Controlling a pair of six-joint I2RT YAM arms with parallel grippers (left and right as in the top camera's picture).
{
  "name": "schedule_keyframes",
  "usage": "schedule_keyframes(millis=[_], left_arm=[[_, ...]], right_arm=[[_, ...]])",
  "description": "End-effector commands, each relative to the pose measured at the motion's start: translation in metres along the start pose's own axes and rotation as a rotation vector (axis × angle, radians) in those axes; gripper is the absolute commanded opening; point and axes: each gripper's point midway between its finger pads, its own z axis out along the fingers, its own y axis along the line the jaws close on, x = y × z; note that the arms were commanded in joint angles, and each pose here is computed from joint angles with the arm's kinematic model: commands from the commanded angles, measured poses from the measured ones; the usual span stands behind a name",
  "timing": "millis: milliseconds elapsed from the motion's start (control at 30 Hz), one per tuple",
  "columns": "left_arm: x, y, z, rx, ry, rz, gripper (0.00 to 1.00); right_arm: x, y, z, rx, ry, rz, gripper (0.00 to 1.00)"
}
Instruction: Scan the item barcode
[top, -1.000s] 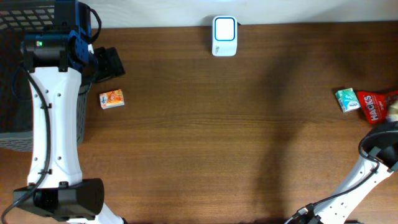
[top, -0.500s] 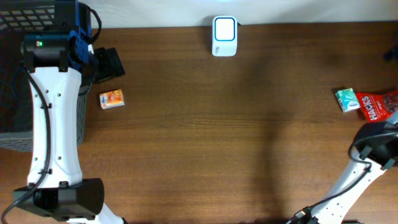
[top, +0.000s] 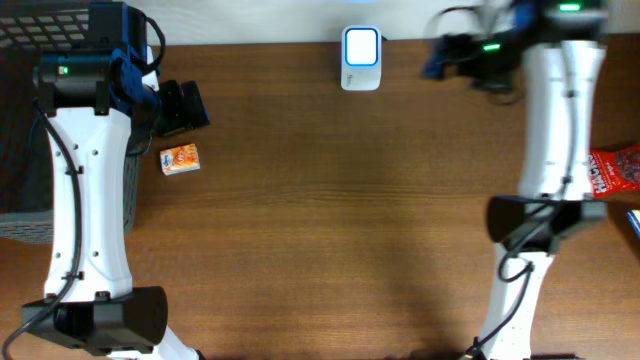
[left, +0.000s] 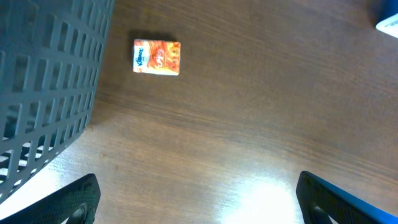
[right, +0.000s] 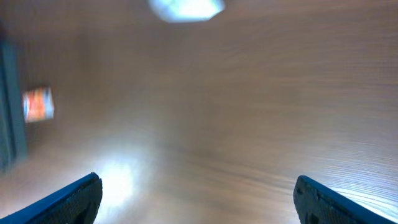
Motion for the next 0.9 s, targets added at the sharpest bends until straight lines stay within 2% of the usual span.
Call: schedule_keyframes(millis=[0, 167, 400, 500, 667, 800, 867], left_arm=[[0.008, 0.001, 0.013, -0.001, 0.053, 0.017, 0.99], [0.032, 0.006, 0.038, -0.033, 0.16, 0.027, 0.99], [0.057, 0.024, 0.094, -0.123, 0.248, 0.036, 0.99], [0.053, 0.022, 0.119, -0.108, 0.211, 0.072, 0.99], [0.026, 0.019, 0.147, -0.1, 0.07, 0.119, 0.99], [0.016, 0.03, 0.146, -0.199, 0.015, 0.136, 0.99], [0.019, 0.022, 0.143, -0.256, 0.004, 0.225, 0.99]], right_arm=[[0.018, 0.036, 0.032, 0.044, 0.08, -0.129, 0.98], [0.039, 0.083, 0.053, 0.018, 0.135, -0.23, 0.98], [0.049, 0.097, 0.06, 0.09, 0.141, -0.301, 0.98], [0.048, 0.097, 0.06, 0.092, 0.141, -0.301, 0.98], [0.048, 0.097, 0.06, 0.093, 0.14, -0.3, 0.98], [0.045, 0.098, 0.06, 0.09, 0.128, -0.303, 0.98], [0.045, 0.098, 0.06, 0.09, 0.128, -0.303, 0.98]])
